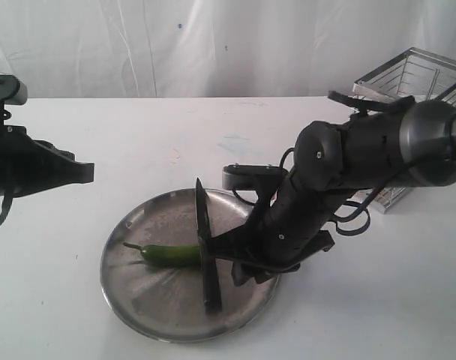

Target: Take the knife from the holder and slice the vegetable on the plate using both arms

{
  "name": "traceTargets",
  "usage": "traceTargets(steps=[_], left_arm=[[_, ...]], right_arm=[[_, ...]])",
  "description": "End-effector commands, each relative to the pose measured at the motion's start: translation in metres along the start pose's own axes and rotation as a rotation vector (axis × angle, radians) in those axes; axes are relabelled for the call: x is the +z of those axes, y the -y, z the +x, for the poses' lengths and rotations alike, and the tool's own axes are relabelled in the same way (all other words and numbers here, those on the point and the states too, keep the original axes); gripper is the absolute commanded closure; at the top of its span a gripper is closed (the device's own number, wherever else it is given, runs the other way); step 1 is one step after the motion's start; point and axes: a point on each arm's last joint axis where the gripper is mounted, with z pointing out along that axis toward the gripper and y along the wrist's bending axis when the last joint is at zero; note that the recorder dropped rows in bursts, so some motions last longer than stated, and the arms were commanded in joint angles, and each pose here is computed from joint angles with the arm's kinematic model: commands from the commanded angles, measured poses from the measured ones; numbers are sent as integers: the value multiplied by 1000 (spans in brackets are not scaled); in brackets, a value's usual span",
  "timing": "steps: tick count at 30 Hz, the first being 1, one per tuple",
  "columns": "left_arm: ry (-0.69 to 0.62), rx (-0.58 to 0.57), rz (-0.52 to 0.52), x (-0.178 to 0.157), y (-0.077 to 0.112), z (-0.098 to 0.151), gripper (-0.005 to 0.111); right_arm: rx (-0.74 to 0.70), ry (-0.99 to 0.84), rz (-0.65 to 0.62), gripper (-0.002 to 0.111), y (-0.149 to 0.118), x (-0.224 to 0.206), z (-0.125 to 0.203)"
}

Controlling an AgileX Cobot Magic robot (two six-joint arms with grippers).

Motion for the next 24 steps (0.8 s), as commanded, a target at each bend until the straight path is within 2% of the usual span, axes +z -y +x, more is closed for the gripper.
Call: traceTargets(steps=[1,4,6,11,13,17,21,24], left_arm=[[9,-2,2,-2,0,-1,107],[9,-2,2,-2,0,-1,107],[9,-2,2,-2,0,-1,107],[6,1,3,-2,0,0,107],[4,22,3,-1,0,0,107],[-11,49,1,1,-1,4,107],[-34,49,-3,1,-2,11,107],[-40,49,-13,1,-3,13,107]], right_arm=[[-113,91,41,77,-1,-28,-3],[-260,167,163,77,6,-51,-5],[-256,197,240,80,10,-65,-5],[-316,198,400,106,22,-88,2],[-343,188,441,108,26,-91,6],[-361,171,463,108,33,-94,25],[-320,181,449,108,41,-99,53],[-300,319,414,108,41,-114,67]])
